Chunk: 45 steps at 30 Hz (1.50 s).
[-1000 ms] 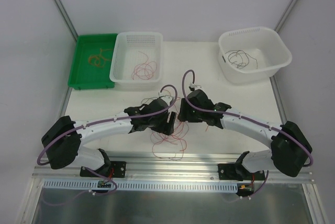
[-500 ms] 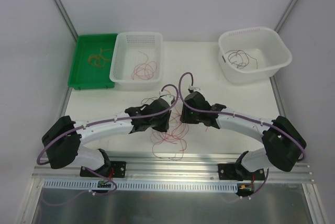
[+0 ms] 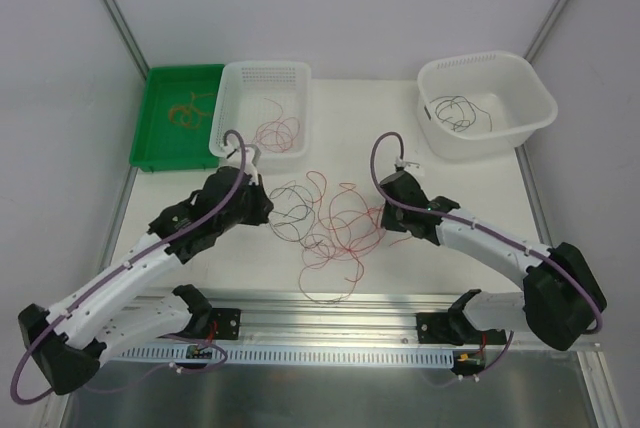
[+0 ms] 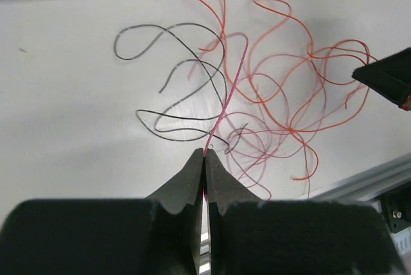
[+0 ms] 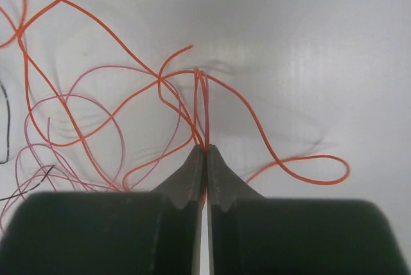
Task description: Untangle the cables
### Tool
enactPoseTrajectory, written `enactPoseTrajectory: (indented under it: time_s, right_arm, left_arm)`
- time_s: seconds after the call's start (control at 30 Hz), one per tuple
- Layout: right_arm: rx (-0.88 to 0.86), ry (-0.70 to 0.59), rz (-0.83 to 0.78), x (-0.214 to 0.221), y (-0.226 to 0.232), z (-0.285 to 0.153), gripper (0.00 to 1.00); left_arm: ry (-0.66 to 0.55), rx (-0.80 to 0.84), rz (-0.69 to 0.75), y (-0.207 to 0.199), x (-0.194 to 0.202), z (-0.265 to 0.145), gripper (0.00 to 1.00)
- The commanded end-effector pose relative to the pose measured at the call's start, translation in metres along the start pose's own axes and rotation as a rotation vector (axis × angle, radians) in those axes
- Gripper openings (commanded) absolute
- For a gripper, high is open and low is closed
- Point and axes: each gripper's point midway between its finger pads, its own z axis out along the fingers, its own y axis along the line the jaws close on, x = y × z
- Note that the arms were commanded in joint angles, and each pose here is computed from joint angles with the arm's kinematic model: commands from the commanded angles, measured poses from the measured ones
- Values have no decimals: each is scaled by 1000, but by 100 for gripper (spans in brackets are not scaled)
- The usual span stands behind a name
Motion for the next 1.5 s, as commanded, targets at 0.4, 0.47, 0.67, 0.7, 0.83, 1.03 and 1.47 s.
enactPoseTrajectory:
  time_s: [0.4, 0.47, 0.67, 0.7, 0.83, 1.03, 1.47]
  right_arm:
    - [206, -83, 2, -35, -81, -58, 20]
    - [158, -111, -79, -40, -68, -64, 29]
    - [-9, -206, -164, -59, -21, -100, 63]
    - [-87, -202, -210, -56, -7, -106, 64]
    - [-443, -268, -274, -57, 55, -132, 65]
    - [-767, -123, -366, -8, 118, -122, 69]
    - [-892, 55, -490, 74, 184, -69, 64]
  left_arm:
    - [-355, -204, 39, 42, -123, -142, 0]
    - [-344, -121, 48, 24, -129, -145, 0]
    - [-267, -6, 55, -4, -127, -131, 0]
    - [-256, 8, 54, -6, -126, -130, 0]
    - [-222, 49, 43, -16, -122, -124, 0]
    - [-220, 51, 28, -16, -120, -123, 0]
    - [-221, 46, 0, -11, -111, -125, 0]
